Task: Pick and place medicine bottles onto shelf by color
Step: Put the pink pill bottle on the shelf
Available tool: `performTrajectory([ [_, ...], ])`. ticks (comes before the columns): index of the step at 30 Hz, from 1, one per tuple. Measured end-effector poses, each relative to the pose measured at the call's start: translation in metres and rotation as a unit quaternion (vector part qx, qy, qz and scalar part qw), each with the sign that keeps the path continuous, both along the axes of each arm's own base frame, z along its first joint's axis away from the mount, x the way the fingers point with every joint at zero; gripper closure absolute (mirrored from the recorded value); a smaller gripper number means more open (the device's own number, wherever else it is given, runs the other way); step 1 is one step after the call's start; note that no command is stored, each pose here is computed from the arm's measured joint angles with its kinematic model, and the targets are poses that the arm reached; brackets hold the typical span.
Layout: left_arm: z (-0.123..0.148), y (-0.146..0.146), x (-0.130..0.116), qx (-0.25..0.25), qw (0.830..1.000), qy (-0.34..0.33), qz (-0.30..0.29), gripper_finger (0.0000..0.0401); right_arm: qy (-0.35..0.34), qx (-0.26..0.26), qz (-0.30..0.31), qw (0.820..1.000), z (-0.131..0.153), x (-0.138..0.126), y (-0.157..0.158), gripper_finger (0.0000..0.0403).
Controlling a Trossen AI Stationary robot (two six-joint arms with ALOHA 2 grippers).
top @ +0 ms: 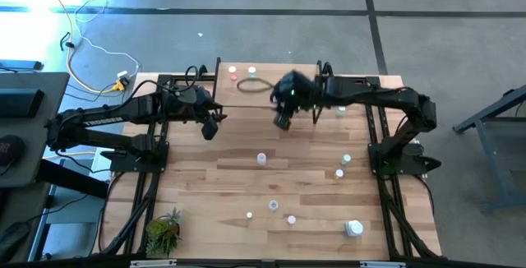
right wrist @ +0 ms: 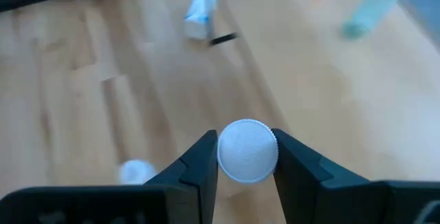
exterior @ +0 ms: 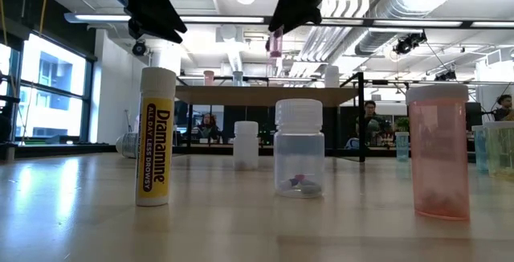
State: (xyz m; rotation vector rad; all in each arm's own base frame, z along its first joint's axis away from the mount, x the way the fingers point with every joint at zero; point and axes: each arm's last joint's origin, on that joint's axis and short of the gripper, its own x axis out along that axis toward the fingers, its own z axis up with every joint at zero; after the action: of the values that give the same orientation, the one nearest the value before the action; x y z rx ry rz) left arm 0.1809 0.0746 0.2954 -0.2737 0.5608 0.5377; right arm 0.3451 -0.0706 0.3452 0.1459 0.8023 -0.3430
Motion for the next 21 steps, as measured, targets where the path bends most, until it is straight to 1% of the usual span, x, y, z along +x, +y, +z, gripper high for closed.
performTrajectory([
  [5, 0.000, 0.000, 0.000, 0.000, 1.000, 0.000, 0.000, 0.0210, -0.013, -0.031, -0.028, 0.999, 0.018, -0.010, -0.038, 0.0300],
  [9, 0.000, 0.000, 0.000, 0.000, 1.000, 0.000, 0.001, 0.0210, -0.032, -0.041, -0.069, 0.996, 0.023, -0.019, -0.068, 0.0300],
  [14, 0.000, 0.000, 0.000, 0.001, 1.000, 0.000, 0.001, 0.0210, -0.073, -0.036, -0.117, 0.990, 0.026, -0.031, -0.104, 0.0300],
  [17, 0.000, 0.000, 0.000, 0.001, 1.000, 0.000, 0.001, 0.0210, -0.086, -0.033, -0.153, 0.984, 0.028, -0.040, -0.123, 0.0300],
  [21, 0.000, 0.001, 0.000, 0.006, 1.000, 0.002, 0.009, 0.0210, -0.087, -0.018, -0.204, 0.975, 0.026, -0.055, -0.144, 0.0300],
])
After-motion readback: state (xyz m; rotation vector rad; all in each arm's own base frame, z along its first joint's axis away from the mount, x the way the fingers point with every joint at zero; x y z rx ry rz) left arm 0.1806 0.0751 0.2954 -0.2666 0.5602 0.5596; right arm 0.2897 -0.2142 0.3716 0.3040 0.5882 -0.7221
